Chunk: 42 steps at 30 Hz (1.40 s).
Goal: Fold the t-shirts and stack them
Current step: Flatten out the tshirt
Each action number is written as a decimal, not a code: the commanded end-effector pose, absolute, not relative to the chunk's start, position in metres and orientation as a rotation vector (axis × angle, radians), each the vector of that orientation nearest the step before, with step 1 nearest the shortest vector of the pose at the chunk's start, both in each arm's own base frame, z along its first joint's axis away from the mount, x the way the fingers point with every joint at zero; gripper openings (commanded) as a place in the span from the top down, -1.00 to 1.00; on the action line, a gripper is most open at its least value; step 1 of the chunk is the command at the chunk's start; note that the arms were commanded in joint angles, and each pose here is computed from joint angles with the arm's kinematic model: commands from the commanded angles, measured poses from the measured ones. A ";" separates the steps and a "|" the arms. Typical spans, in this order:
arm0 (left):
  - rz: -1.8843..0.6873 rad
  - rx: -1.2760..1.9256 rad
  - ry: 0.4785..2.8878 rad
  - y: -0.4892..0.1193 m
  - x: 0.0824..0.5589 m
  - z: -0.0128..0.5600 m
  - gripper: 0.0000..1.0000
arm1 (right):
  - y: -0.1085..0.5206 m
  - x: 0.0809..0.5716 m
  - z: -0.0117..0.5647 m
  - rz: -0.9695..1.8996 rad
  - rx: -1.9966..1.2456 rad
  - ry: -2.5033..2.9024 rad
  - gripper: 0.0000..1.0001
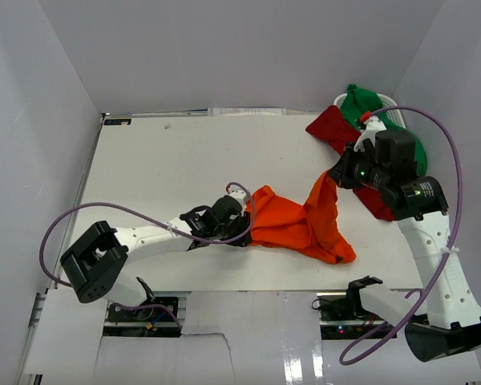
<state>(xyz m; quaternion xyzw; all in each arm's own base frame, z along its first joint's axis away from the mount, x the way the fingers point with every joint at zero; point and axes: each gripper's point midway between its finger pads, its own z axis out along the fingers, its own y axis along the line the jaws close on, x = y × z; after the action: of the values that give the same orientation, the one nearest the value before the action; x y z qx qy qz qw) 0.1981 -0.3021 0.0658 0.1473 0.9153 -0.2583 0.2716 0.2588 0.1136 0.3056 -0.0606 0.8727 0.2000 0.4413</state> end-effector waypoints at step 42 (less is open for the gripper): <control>-0.036 -0.144 2.191 -0.114 0.248 0.310 1.00 | 0.141 0.291 0.363 0.601 -0.259 2.031 0.85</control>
<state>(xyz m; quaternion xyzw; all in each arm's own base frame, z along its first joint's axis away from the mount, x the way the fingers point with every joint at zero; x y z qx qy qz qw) 0.2611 -0.1803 0.3169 -0.0300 0.8700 -0.1345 0.4735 0.2841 0.1314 0.3103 -0.0766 0.8739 0.2248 0.4241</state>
